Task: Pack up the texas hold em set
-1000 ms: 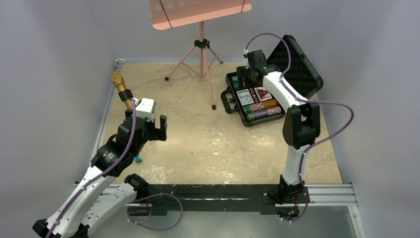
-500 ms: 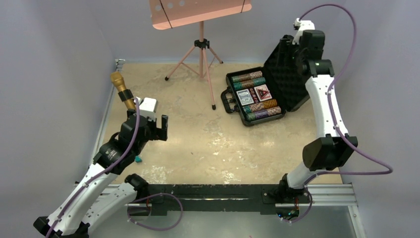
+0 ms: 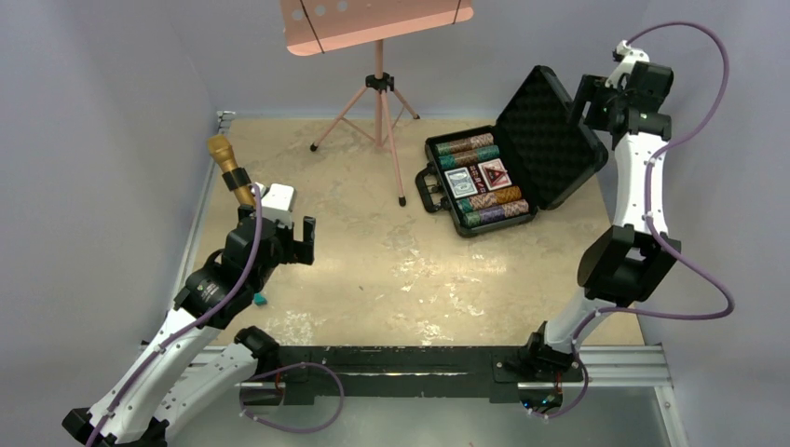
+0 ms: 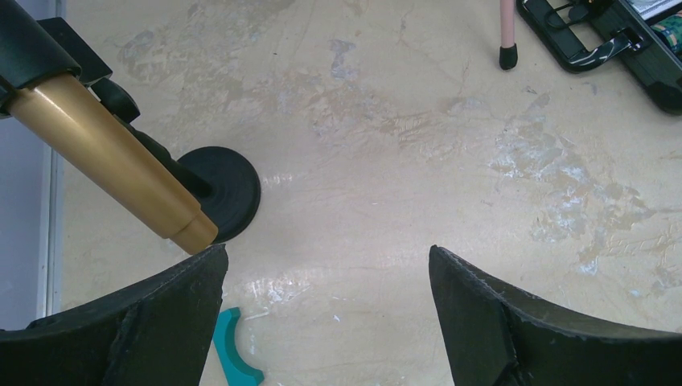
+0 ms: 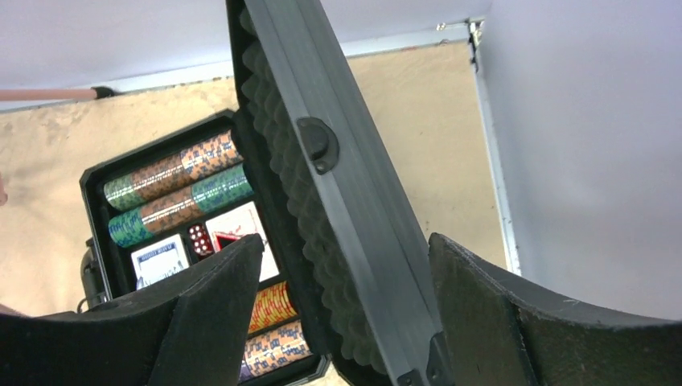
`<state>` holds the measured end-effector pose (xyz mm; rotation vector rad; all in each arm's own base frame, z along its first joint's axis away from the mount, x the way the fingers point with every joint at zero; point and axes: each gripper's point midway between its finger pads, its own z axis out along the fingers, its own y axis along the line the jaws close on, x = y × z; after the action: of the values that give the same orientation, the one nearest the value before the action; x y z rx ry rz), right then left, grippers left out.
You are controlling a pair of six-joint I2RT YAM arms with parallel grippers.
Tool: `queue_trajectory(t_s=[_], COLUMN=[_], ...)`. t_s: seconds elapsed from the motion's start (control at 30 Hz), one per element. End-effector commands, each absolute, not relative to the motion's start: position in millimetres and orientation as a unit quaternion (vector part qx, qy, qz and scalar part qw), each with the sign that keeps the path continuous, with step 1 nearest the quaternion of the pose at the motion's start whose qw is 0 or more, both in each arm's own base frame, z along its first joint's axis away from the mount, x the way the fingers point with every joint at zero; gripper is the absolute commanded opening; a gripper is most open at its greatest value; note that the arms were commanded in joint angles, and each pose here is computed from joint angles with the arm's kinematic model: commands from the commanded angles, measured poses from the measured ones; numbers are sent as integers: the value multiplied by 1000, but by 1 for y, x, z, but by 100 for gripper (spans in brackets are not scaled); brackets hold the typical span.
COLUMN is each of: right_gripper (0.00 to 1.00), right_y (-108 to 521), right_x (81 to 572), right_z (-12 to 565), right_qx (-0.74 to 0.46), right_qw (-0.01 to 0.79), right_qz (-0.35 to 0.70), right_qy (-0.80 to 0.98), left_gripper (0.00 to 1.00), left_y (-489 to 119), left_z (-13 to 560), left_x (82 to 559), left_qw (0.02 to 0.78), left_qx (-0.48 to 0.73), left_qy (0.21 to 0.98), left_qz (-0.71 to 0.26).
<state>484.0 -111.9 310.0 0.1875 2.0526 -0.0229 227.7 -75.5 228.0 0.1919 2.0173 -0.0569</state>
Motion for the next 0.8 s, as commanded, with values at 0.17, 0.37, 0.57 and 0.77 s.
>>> queue_trajectory(t_s=[0.17,0.37,0.57,0.77], right_gripper=[78,78,77,76], right_y=[-101,-100,-88,-64], right_x=[492,491,485,477], right_z=[296,272,258,246], right_qx=[58,68,64,53], right_qw=[518,488,471,446], right_qz=[85,94,124,160], right_qy=[849,865,871,879], left_gripper=[99,99,99,99], left_y=[-75,-75,-76,-76], left_z=[242,243,243,243], left_x=[231,231,230,230], left_qw=[548,548,548,549], left_qx=[78,79,80,79], left_qy=[833,832,832,831], left_qz=[-23,-25,-28,-29])
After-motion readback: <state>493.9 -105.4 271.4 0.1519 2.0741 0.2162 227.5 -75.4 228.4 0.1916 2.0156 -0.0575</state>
